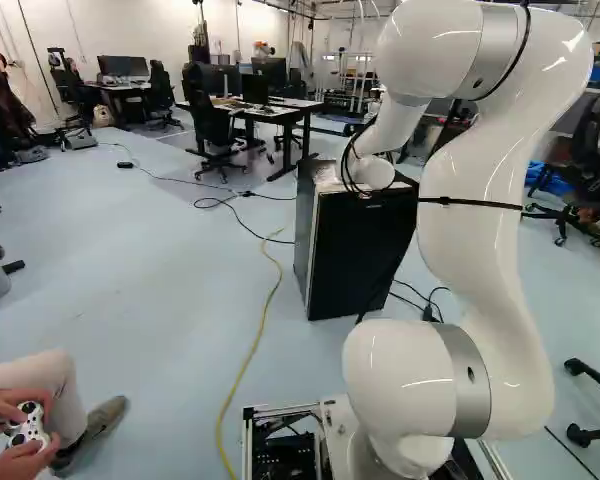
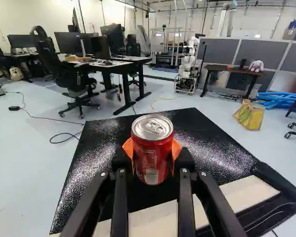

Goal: Grab a drink from the fridge

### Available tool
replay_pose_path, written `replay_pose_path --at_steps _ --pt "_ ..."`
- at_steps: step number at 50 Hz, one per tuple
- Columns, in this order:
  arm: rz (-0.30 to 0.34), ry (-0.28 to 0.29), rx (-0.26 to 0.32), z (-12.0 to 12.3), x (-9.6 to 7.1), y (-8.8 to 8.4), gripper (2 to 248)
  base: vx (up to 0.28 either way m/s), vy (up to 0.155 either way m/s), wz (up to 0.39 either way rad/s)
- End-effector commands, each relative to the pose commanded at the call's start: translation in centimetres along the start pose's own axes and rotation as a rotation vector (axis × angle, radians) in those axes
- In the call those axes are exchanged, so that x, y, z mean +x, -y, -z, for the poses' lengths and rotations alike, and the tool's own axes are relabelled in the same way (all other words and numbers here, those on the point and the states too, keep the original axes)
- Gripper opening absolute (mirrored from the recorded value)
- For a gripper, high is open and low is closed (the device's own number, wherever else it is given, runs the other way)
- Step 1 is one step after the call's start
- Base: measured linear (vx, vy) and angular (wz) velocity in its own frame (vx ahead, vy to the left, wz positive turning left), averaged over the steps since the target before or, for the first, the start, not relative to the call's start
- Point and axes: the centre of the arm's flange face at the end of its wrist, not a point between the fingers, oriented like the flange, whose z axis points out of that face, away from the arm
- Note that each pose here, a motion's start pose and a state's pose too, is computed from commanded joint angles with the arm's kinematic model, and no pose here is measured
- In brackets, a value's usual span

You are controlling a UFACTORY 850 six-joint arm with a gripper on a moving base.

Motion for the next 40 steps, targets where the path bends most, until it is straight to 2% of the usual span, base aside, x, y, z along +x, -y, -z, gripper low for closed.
replay_pose_path --at_steps 20,40 --pt "0.001 0.004 0.006 0.9 0.0 0.4 92 0.0 0.0 0.0" --pt "0.003 0.013 0.022 3.4 -0.1 1.4 92 0.0 0.0 0.0"
